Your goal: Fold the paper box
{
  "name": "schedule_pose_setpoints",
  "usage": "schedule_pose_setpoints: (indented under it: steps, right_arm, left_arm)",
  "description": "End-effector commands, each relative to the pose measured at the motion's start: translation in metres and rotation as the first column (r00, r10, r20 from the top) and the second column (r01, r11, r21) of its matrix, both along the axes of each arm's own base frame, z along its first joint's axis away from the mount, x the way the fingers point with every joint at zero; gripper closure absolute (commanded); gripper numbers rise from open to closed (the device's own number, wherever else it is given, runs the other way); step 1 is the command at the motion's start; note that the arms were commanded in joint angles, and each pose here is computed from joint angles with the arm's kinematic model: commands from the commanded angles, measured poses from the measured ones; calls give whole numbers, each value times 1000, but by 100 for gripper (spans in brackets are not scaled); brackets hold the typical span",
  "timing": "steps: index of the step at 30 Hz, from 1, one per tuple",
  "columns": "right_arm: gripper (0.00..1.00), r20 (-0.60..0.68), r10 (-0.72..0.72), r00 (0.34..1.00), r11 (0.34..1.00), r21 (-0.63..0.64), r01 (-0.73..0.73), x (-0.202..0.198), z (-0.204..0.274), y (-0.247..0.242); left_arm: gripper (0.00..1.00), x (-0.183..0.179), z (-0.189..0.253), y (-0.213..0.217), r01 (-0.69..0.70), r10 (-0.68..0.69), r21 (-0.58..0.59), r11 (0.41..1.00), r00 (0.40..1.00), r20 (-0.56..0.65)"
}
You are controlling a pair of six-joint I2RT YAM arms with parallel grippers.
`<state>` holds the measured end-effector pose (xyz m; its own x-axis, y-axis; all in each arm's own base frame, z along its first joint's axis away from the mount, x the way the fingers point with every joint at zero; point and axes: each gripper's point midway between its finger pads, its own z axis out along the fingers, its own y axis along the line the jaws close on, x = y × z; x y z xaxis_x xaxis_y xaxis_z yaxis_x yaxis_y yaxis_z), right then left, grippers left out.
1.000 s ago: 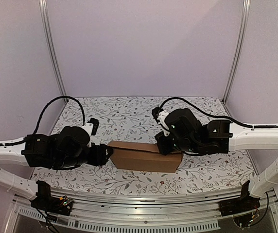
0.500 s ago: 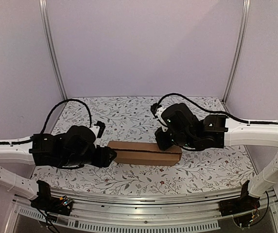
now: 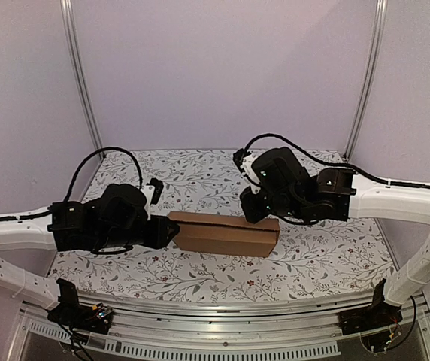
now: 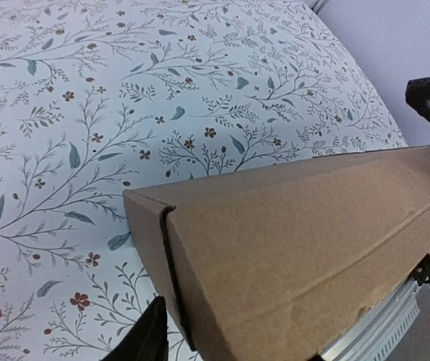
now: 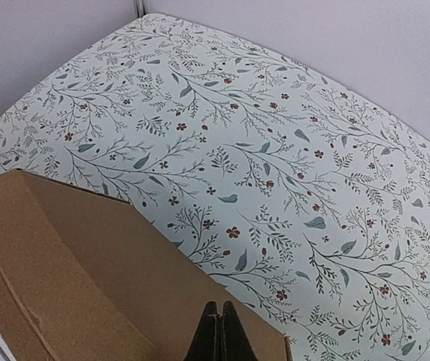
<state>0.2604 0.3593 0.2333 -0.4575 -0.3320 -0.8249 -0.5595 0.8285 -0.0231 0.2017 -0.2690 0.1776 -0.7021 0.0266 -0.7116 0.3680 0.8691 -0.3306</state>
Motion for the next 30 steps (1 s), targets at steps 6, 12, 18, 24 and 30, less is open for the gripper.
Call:
schedule_pose_setpoints:
  steps: [6, 12, 18, 24, 30]
  right_arm:
    - [99, 3, 60, 998, 993, 103, -60, -10, 45, 3]
    - [98, 38, 48, 998, 993, 105, -52, -7, 60, 0]
    - [98, 56, 29, 998, 996, 80, -34, 6, 59, 0]
    - [100, 55, 36, 998, 997, 60, -40, 17, 52, 10]
    - [100, 56, 34, 998, 998, 49, -36, 28, 43, 18]
  left_arm:
    - [57, 21, 16, -22, 33, -32, -29, 999, 999, 13]
    - [56, 37, 10, -30, 26, -27, -41, 999, 999, -21]
    - [56, 48, 0, -35, 26, -29, -56, 998, 998, -53]
    - [56, 52, -12, -38, 29, -32, -47, 998, 997, -74]
    - [57, 52, -19, -38, 31, -35, -42, 999, 995, -94]
